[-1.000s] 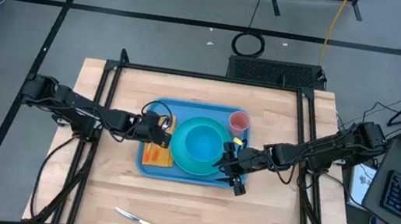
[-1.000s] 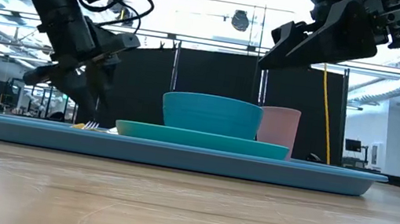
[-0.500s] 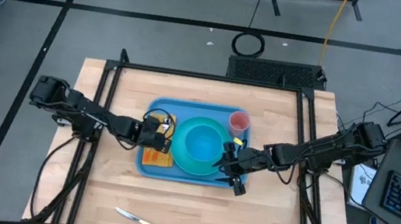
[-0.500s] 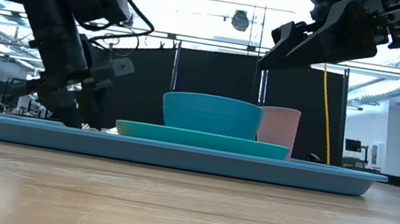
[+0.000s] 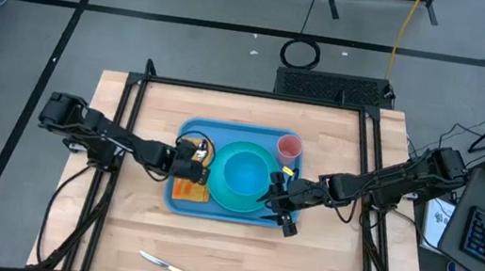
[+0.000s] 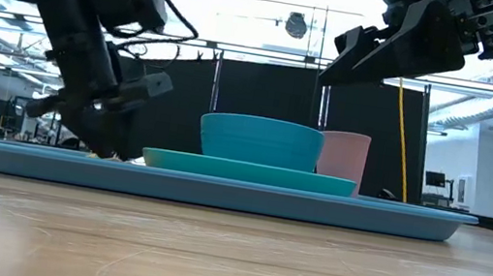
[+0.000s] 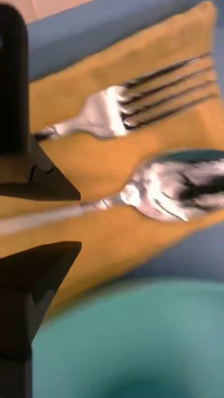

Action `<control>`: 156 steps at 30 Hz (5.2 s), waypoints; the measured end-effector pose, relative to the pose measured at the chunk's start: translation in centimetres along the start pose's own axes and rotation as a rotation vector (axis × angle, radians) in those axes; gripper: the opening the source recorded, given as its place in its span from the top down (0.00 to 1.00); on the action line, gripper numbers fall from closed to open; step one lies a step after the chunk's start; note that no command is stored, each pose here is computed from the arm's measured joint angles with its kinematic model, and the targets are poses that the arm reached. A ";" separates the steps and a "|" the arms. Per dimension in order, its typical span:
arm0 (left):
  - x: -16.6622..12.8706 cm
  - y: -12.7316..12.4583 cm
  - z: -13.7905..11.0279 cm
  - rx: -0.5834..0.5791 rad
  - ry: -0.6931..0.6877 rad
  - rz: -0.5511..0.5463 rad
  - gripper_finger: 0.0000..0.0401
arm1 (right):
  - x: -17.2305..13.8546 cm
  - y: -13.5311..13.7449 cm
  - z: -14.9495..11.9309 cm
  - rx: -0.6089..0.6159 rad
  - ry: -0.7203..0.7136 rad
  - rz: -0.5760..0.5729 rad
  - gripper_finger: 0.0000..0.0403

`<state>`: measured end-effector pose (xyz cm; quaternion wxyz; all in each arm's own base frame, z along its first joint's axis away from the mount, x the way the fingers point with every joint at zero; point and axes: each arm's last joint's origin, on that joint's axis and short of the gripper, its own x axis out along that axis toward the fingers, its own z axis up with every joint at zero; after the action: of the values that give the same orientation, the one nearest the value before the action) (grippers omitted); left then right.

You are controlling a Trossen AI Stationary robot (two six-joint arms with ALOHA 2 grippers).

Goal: Set up tray
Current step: Put the orange spoon on the yellow napkin, then adjust the blue plate

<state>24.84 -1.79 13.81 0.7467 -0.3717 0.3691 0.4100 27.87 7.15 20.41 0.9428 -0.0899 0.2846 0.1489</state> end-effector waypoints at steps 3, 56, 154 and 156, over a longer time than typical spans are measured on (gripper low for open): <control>0.7 -0.1 -0.4 0.012 0.029 0.002 0.78 | 0.0 0.0 0.0 0.000 0.000 0.000 0.46; 0.6 -0.8 -1.2 -0.098 -0.051 0.064 0.98 | 0.0 0.0 0.0 0.001 0.000 0.000 0.46; -12.8 -3.0 -9.1 0.344 -0.494 -0.504 0.80 | 0.6 0.2 -3.1 0.133 0.349 -0.046 0.64; -12.9 -2.9 -9.2 0.348 -0.499 -0.506 0.80 | 0.9 -0.3 -3.3 0.136 0.366 -0.030 0.64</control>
<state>20.12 -15.21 21.44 0.9428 -0.2077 0.1369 0.2220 27.01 6.29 17.20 0.8812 -0.0558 0.4594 0.0966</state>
